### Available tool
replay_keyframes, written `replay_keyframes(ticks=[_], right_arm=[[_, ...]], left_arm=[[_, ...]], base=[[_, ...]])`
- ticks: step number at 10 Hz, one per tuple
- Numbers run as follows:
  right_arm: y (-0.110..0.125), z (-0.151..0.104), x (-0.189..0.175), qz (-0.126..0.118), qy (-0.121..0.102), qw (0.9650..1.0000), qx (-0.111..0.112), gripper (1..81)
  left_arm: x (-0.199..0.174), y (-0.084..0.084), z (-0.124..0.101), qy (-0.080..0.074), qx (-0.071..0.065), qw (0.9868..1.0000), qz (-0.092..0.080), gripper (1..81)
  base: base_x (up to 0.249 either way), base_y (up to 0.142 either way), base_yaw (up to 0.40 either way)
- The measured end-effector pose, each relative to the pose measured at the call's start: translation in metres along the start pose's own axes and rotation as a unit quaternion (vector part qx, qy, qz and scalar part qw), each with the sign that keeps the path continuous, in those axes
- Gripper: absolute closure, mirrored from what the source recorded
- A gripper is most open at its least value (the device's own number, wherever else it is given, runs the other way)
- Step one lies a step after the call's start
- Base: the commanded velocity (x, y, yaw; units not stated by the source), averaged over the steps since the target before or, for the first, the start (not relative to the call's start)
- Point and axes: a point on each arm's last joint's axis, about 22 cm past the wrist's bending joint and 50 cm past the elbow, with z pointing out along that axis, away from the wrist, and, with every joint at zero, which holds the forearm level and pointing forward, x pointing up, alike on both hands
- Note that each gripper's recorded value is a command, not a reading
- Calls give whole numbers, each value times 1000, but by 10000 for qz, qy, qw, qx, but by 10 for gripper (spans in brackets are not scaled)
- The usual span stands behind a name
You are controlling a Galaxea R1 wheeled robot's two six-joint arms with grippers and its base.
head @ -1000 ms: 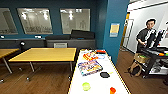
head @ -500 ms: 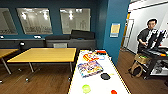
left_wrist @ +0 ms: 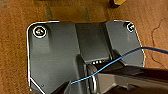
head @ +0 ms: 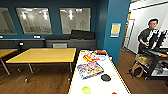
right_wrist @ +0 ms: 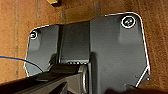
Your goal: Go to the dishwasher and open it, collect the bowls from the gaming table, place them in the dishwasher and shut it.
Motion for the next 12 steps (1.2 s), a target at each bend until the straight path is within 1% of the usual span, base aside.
replay_keyframes(ticks=[1, 2, 3, 5, 7, 8, 9, 10, 11, 12], right_arm=[[5, -2, -5, 19, -31, 10000, -25, 10], [6, -3, -9, 39, -48, 10000, -1, 10], [6, -4, -7, 50, -30, 10000, 35, 10], [-9, -9, 2, 94, 92, 9991, 406, 10], [-14, -22, 11, 139, 192, 9971, 727, 10], [-19, -37, 22, 215, 288, 9941, 1027, 10], [-27, -56, 38, 276, 413, 9898, 1333, 10], [-31, -79, 56, 322, 548, 9851, 1600, 10], [-24, -108, 77, 380, 686, 9808, 1783, 10], [-7, -139, 95, 398, 825, 9785, 1846, 10]], left_arm=[[-9, 0, 0, -50, -2, 10000, -20, 10], [-14, 2, -1, -85, -36, 10000, -27, 10], [-10, 4, -2, -53, -89, 9999, -21, 10], [-6, 9, -6, -15, -260, 9997, -23, 10], [-6, 14, -13, 7, -436, 9990, -30, 10], [-6, 14, -16, 7, -487, 9988, -34, 10], [-6, 10, -18, 9, -465, 9989, -33, 10], [-7, 9, -18, 5, -466, 9989, -33, 10], [-6, 11, -18, 10, -480, 9988, -34, 10], [-6, 11, -18, 10, -478, 9988, -34, 10]], base=[[0, 0, 0], [0, 0, 0], [0, 0, 0], [0, 0, 0], [0, 0, 0], [0, 0, 0], [0, 0, 0], [0, 0, 0], [0, 0, 0], [0, 0, 0]])
